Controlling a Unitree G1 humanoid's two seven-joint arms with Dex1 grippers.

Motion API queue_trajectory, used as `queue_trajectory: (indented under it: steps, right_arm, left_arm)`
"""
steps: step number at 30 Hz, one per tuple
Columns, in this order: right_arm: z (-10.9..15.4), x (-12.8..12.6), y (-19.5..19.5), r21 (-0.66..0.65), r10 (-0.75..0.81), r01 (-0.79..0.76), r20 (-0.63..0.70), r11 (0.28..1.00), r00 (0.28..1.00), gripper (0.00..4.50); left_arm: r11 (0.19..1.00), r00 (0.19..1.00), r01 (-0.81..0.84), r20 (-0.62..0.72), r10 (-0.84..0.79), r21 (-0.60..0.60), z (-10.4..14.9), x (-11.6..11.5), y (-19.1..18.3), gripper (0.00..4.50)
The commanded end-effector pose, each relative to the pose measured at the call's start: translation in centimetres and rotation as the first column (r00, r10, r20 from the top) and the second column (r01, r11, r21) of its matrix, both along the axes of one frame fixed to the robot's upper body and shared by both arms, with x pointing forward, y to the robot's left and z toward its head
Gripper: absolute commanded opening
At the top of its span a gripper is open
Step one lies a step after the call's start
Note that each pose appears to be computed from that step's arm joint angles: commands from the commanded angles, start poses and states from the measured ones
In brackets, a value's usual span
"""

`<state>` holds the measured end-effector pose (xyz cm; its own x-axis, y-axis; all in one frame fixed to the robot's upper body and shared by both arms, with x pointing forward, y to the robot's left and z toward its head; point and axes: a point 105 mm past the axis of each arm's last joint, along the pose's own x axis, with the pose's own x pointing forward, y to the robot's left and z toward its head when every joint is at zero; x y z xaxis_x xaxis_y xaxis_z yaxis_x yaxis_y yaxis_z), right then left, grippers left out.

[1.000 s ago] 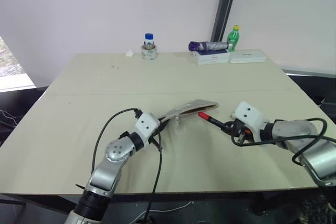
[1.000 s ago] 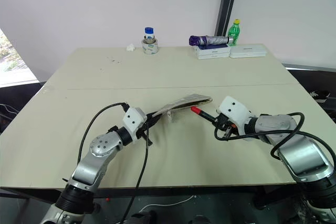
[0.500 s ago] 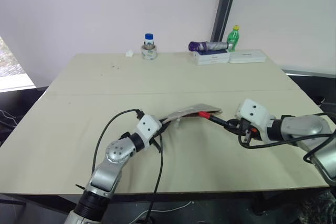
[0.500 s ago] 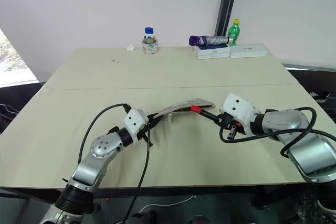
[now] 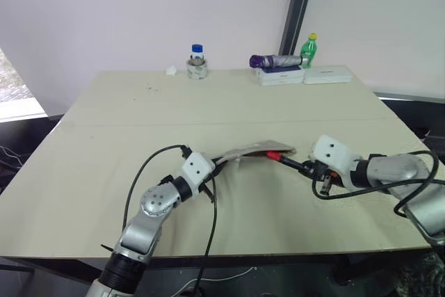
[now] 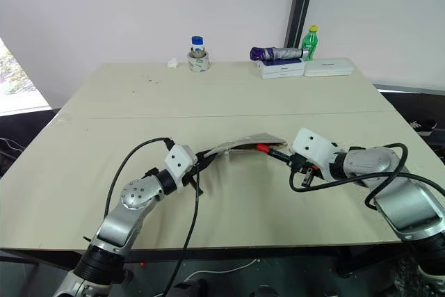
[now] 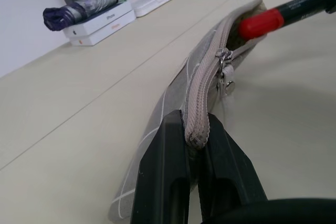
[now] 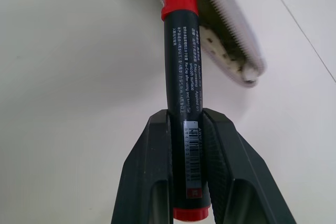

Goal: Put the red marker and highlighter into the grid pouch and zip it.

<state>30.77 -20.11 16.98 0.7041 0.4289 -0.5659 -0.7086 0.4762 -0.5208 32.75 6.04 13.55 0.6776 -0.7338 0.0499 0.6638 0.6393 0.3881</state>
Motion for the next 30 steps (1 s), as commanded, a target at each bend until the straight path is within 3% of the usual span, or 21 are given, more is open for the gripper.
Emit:
queue_trajectory:
  steps: [1,9,14,19,27,30]
  right_arm:
    - [1.0,0.2,0.8,-0.062,0.060,-0.057,0.055,0.997,0.997,0.29]
    - [0.9,0.2,4.4,-0.140,0.226,-0.215,0.070,0.967,0.972,0.29]
    - [0.3,0.8,5.6,-0.225,0.280,-0.257,0.076,0.940,0.957,0.29]
    - [0.3,1.0,6.2,-0.216,0.293,-0.270,0.083,0.938,0.953,0.29]
    - [3.1,0.2,5.1,-0.098,0.248,-0.236,0.125,0.967,0.961,4.26]
    - [4.7,-0.7,4.5,-0.008,0.233,-0.234,0.135,0.972,0.963,4.26]
  left_arm:
    - [0.998,0.997,0.049,0.063,-0.052,0.042,0.7,-0.7,-0.6,0.00]
    - [0.967,0.978,0.185,0.069,-0.199,0.174,-0.5,-2.3,-1.8,0.00]
    - [0.953,0.966,0.234,0.062,-0.250,0.194,-0.7,-2.9,-2.2,0.00]
    - [0.953,0.966,0.235,0.061,-0.251,0.193,-0.7,-3.0,-2.1,0.00]
    - [0.982,0.986,0.159,0.028,-0.163,0.100,-0.1,-2.0,-1.1,0.00]
    - [0.995,0.995,0.094,-0.012,-0.095,-0.028,1.2,-0.8,-0.5,0.00]
